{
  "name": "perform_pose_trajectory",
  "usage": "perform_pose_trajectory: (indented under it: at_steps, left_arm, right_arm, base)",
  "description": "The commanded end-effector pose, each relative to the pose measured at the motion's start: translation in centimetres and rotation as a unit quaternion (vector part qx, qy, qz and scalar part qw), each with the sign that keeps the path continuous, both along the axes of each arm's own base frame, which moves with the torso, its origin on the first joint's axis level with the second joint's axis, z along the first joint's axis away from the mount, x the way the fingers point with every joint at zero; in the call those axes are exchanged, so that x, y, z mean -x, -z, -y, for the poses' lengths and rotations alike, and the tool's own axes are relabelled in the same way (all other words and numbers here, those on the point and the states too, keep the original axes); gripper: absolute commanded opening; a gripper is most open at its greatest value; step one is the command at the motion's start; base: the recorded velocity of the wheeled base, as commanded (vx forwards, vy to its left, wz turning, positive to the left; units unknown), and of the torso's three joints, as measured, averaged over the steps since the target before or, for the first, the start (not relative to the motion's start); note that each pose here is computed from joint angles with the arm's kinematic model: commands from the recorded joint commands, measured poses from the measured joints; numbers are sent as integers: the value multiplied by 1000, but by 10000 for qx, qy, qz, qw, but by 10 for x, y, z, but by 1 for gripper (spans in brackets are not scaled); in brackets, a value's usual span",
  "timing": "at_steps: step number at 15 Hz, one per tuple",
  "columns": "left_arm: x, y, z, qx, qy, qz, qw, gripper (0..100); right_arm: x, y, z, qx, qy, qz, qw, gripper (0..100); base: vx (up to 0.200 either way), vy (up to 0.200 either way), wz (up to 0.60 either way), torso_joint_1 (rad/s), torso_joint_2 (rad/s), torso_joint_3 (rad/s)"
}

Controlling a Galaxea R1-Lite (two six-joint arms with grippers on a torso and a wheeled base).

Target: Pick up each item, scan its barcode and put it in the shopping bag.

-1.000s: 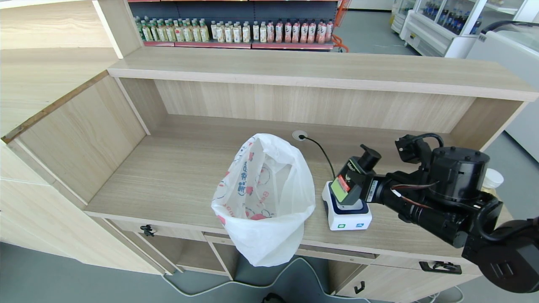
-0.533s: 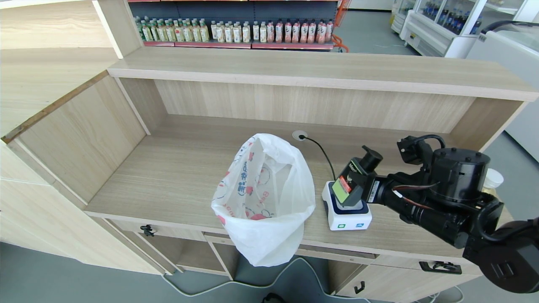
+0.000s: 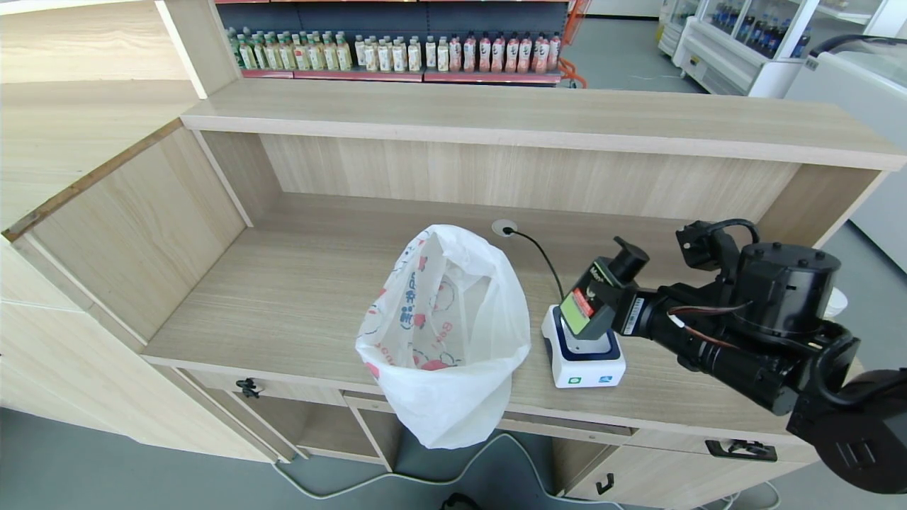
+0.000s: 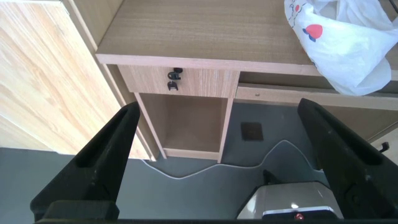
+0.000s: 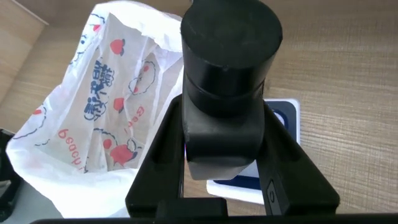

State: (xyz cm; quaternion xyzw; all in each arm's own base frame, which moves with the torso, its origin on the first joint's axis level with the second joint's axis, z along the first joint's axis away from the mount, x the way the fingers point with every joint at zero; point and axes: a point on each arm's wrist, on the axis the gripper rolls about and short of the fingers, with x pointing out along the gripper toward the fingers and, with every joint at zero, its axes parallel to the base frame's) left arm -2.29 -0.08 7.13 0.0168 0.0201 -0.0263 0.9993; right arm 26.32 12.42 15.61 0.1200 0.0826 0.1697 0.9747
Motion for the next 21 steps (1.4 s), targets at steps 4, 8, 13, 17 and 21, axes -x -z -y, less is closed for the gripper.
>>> perform_pose_trajectory:
  at_steps: [4, 8, 13, 17, 21]
  left_arm:
    - [0, 0, 0, 2, 1, -10, 10000, 100]
    - [0, 0, 0, 2, 1, -10, 10000, 100]
    - [0, 0, 0, 10, 1, -10, 10000, 100]
    - [0, 0, 0, 10, 1, -10, 10000, 100]
    - [0, 0, 0, 10, 1, -10, 10000, 100]
  right_arm:
    - [9, -34, 1, 144, -273, 742, 9968, 0]
    - [-4, -35, -13, 244, -477, 843, 9950, 0]
    - [-29, -3, -35, 730, -649, 597, 9934, 0]
    - [-42, 19, -42, 1051, -652, 793, 9891, 0]
    - [-48, 33, -48, 1030, -706, 850, 9885, 0]
  base:
    - [0, 200, 0, -1, 0, 4]
    - [0, 200, 0, 6, 0, 1]
    - [0, 200, 0, 3, 3, 2]
    - [0, 0, 0, 0, 0, 0]
    - [0, 0, 0, 0, 0, 0]
